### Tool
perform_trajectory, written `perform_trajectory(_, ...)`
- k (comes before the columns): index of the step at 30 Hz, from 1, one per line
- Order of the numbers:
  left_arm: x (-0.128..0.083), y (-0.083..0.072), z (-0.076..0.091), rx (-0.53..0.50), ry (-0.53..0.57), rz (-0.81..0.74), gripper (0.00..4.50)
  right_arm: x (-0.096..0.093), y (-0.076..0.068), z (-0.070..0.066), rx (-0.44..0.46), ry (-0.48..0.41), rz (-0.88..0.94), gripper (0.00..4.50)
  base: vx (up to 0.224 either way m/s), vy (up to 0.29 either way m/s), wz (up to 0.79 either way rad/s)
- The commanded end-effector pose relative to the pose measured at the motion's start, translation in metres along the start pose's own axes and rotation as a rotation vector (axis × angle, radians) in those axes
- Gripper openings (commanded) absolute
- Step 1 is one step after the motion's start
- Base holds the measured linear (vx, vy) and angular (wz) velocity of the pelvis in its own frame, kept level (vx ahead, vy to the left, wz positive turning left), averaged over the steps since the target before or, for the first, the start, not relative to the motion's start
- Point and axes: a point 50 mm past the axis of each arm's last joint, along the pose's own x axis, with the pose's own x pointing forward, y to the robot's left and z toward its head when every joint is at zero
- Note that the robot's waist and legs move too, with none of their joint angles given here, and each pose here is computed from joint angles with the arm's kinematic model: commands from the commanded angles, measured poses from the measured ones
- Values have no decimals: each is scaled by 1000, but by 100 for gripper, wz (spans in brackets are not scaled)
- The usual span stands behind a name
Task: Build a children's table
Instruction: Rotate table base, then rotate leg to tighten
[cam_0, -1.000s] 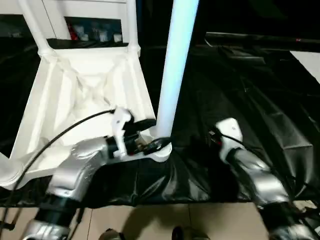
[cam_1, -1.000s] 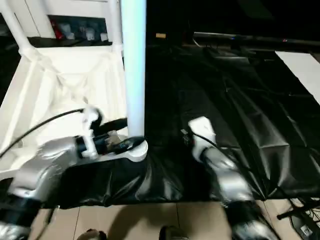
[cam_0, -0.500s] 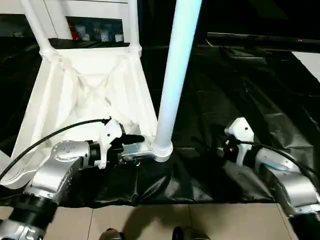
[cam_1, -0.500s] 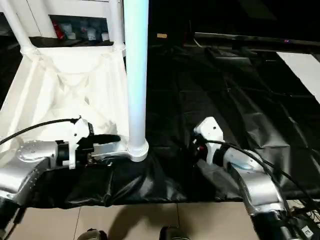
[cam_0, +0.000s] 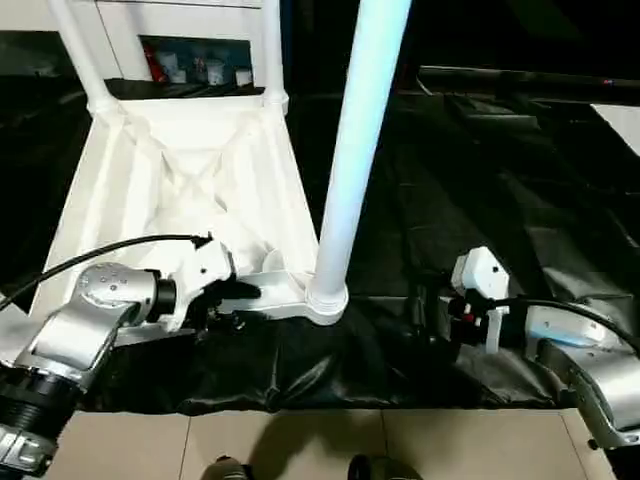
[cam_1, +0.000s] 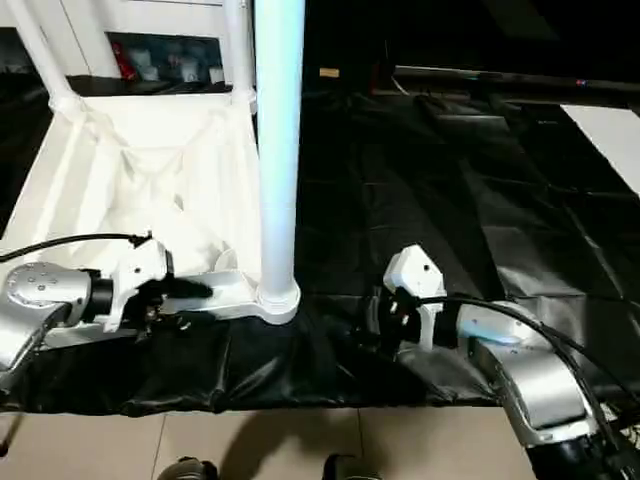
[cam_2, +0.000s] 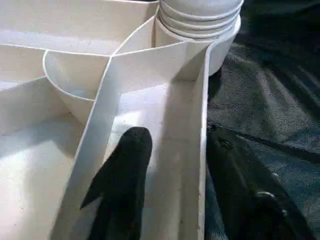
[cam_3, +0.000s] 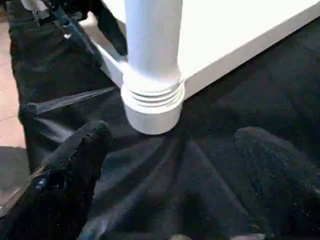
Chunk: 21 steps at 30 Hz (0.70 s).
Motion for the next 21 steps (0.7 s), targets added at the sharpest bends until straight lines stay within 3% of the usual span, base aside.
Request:
perform_trajectory(1,4,-6,-7,-18,41,-41,164,3,4,6,-12,-12,22,450,0,0,0)
perform_trajectory(6,6,-7,-6,-26,37,-47,118,12,5,5,-12,-13,25,450,0,0,0)
perform_trajectory(7,7,-9,-6,-37,39,-59,111,26,5,6,-32,-11,25,450,0,0,0)
perform_trajectory(9,8,-9,-6,-44,43,-67,103,36,4,7,-45,-12,19,450,0,0,0)
perform_trajectory(14,9,-11,-6,-49,47,-77,71,48,2,9,-60,-9,28,450,0,0,0)
perform_trajectory(16,10,-11,-5,-48,40,-79,34,58,2,10,-81,5,49,450,0,0,0)
perform_trajectory(21,13,-11,-1,-30,-4,-89,11,73,0,10,-113,17,52,450,0,0,0)
